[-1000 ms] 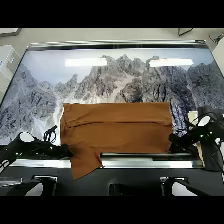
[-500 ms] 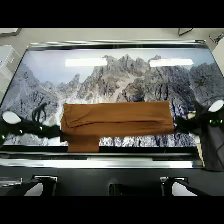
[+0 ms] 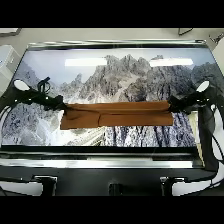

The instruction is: Fold the clothes and pants, and hang the long-sleeved shirts on hangers.

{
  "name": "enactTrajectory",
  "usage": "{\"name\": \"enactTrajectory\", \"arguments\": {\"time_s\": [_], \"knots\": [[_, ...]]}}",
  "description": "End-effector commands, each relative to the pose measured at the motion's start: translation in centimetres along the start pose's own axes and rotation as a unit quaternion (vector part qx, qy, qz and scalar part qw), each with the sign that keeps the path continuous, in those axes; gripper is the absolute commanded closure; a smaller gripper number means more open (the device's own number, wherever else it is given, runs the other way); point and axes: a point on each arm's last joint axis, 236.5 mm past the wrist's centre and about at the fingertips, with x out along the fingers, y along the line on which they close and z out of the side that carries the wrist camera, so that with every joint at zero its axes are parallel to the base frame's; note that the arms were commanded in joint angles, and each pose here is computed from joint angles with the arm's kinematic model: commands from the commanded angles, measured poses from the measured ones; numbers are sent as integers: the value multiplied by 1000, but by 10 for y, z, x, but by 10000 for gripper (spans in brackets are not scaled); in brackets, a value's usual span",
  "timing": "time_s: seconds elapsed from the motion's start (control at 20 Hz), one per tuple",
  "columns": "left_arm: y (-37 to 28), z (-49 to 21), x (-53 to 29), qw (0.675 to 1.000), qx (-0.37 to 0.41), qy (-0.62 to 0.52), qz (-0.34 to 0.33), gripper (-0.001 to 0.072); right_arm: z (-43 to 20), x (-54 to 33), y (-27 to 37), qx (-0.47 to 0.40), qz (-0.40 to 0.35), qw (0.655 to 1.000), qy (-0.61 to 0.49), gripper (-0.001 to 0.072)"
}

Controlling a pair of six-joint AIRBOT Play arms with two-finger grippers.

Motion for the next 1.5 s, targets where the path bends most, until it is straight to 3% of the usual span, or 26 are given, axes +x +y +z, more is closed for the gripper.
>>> {"name": "enactTrajectory", "arguments": {"time_s": [0.0, 0.05, 0.1, 0.15, 0.2, 0.25, 0.4, 0.75, 0.8, 0.85, 0.95, 1.0, 1.05, 1.15, 1.2, 1.25, 1.45], "knots": [[12, 11, 31, 999, -24, 32, -4, 675, 13, 20, 7, 24, 17, 1000, 1, 671], [11, 10, 35, 999, -31, 38, -11, 668, 14, 19, 9, 26, 22, 999, -2, 615], [10, 10, 35, 999, -31, 37, -14, 587, 15, 15, 10, 26, 24, 999, -1, 485], [10, 9, 31, 999, -31, 37, -15, 337, 16, 8, 8, 23, 23, 999, 2, 305], [12, 8, 25, 999, -34, 39, -17, 158, 18, -2, 0, 13, 17, 1000, 7, 114], [15, 5, 18, 998, -39, 42, -19, 156, 20, -11, -16, 17, 5, 1000, 10, 27], [12, -4, -2, 998, -38, 50, -25, 175, 8, -5, -40, 48, 21, 997, 48, -5], [-41, 0, -43, 999, 16, -7, -49, 176, -1, 32, 3, 37, 123, 987, 97, 5], [-50, 0, -47, 998, 23, -13, -57, 176, -4, 36, 6, 33, 121, 987, 104, 62], [-57, 0, -49, 997, 28, -16, -66, 176, -5, 40, 9, 31, 121, 987, 106, 195], [-71, -1, -48, 996, 32, -16, -84, 186, -4, 39, 13, 17, 125, 987, 103, 596], [-77, -1, -46, 995, 35, -17, -88, 186, -5, 33, 19, 9, 137, 985, 103, 674], [-84, 1, -40, 995, 40, -21, -88, 209, -4, 23, 28, -11, 151, 984, 92, 675], [-108, 4, -21, 994, 65, -31, -87, 517, -5, -10, 54, -36, 191, 978, 71, 679], [-126, 7, -5, 992, 82, -41, -87, 615, -8, -29, 70, -49, 208, 975, 63, 679], [-145, 9, 13, 990, 99, -51, -88, 663, -16, -50, 88, -69, 221, 971, 53, 679], [-206, -11, 112, 990, 98, -49, -88, 672, -57, -131, 150, -150, 232, 961, -5, 678]]}}
